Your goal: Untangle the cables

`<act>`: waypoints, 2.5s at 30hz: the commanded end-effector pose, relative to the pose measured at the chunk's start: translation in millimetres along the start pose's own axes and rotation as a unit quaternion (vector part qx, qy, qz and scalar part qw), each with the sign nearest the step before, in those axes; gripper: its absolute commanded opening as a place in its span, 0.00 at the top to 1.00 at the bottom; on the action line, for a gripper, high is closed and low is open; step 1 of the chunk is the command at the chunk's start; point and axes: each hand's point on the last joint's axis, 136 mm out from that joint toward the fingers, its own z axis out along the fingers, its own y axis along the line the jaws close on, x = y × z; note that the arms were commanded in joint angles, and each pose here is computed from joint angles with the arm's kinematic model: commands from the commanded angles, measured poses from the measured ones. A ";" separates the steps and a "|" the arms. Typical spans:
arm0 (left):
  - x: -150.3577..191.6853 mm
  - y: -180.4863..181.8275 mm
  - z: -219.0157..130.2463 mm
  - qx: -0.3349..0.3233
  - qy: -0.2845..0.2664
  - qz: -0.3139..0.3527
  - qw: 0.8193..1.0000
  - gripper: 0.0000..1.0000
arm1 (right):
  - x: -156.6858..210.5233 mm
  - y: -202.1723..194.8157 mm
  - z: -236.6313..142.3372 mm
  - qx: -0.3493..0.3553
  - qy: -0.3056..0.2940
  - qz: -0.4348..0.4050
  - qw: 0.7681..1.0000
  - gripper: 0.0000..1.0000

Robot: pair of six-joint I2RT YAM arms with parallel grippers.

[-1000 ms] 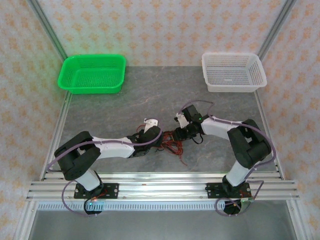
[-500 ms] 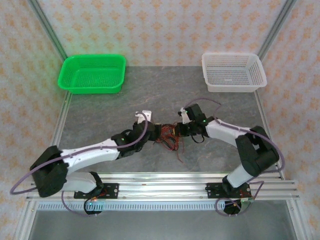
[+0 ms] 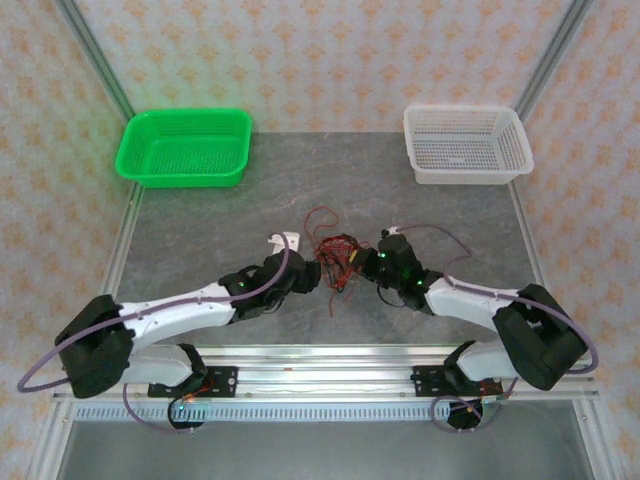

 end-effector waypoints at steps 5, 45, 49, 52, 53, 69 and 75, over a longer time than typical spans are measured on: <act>17.6 -17.9 32.9 0.012 0.037 0.000 0.999 0.27 | -17.7 12.0 -2.8 -0.031 -0.070 0.070 0.995 1.00; 55.3 -9.8 109.2 -0.057 0.102 0.074 0.990 0.40 | 10.3 -73.4 5.1 0.149 -0.038 0.024 0.988 1.00; 68.7 4.4 109.4 -0.082 0.118 0.080 0.986 0.44 | 8.2 -72.4 2.7 0.151 -0.040 0.017 0.987 1.00; 72.1 18.7 106.7 -0.114 0.122 0.077 0.983 0.44 | 5.2 -73.2 -1.8 0.161 -0.045 0.007 0.986 1.00; 72.4 24.3 105.0 -0.129 0.122 0.075 0.981 0.44 | 3.9 -75.1 -4.1 0.167 -0.047 0.002 0.985 1.00; 56.1 102.3 66.0 -0.283 0.112 0.030 0.952 0.36 | -16.0 -106.0 -42.9 0.261 -0.067 -0.066 0.961 1.00; 38.9 113.1 54.7 -0.300 0.095 0.022 0.949 0.34 | -29.0 -110.8 -52.5 0.296 -0.072 -0.093 0.948 1.00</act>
